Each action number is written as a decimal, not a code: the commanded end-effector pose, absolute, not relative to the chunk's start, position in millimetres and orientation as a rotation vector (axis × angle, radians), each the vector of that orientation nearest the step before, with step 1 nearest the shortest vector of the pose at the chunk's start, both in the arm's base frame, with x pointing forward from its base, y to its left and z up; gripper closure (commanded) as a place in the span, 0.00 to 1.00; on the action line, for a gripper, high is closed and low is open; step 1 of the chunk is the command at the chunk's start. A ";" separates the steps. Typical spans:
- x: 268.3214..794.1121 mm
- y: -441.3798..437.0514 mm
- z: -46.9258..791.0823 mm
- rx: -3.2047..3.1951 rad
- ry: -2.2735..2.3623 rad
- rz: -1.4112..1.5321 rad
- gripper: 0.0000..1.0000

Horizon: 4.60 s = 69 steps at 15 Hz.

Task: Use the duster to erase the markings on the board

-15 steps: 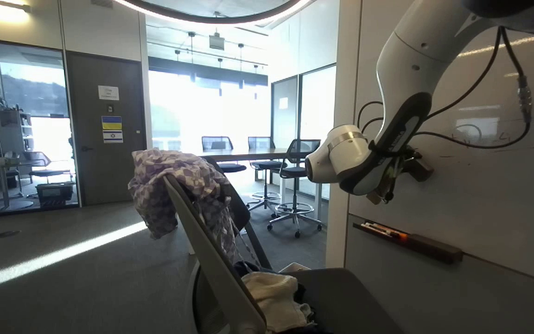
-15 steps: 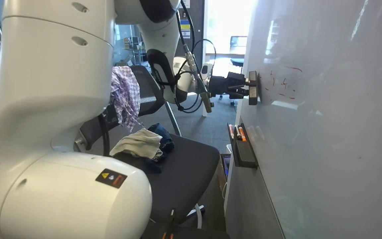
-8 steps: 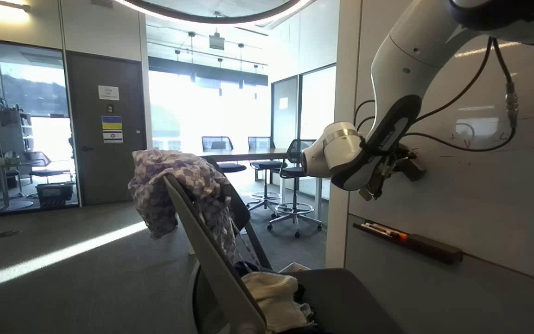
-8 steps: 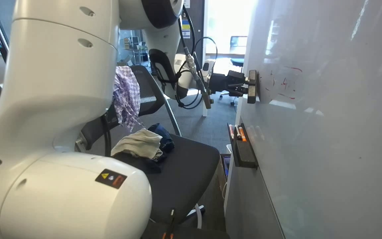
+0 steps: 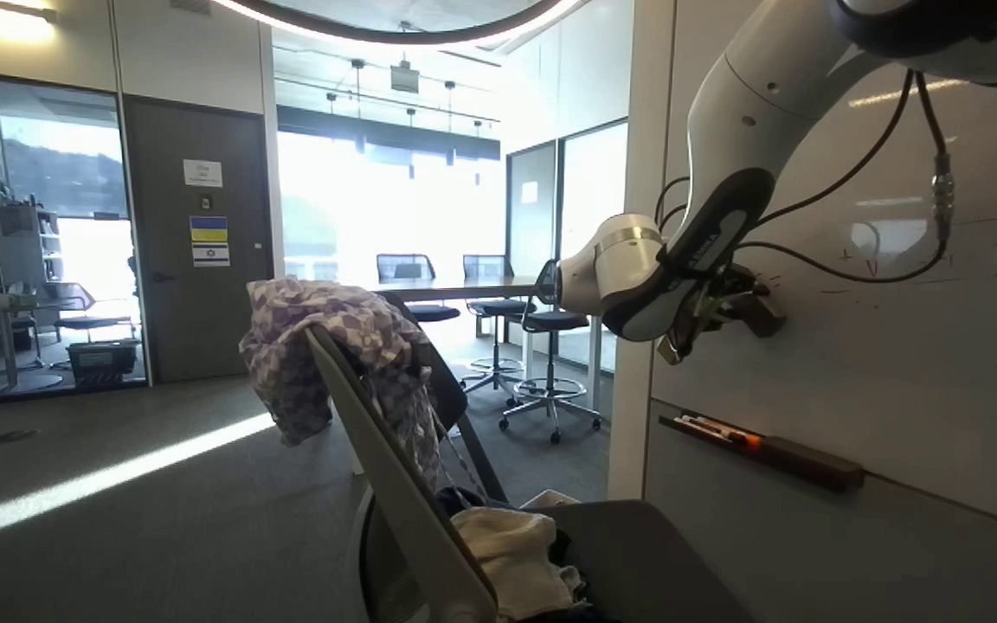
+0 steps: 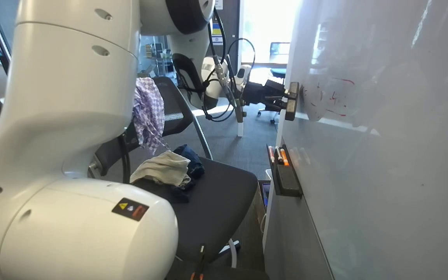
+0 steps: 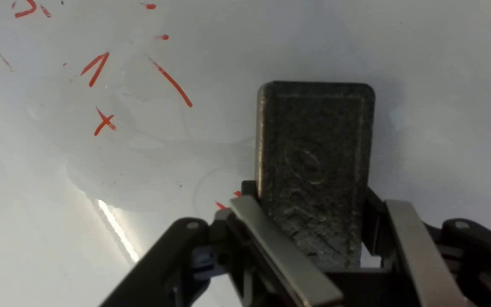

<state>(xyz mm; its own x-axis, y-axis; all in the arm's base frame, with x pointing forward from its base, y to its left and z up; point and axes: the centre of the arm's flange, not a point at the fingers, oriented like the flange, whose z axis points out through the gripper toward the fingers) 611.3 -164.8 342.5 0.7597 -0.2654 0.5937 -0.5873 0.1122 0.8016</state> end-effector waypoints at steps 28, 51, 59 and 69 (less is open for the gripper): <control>503.3 -139.2 285.4 2.242 -0.243 0.108 0.69; 496.8 -10.1 236.2 2.665 1.105 -0.061 0.69; 512.8 -9.2 195.9 2.735 1.299 -0.158 0.18; 482.9 -44.1 264.2 2.858 1.228 -0.316 0.00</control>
<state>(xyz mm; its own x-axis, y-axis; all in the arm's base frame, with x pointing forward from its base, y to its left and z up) 496.1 -34.0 221.3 0.6509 0.7435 -0.1534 0.7453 -0.6643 -0.0572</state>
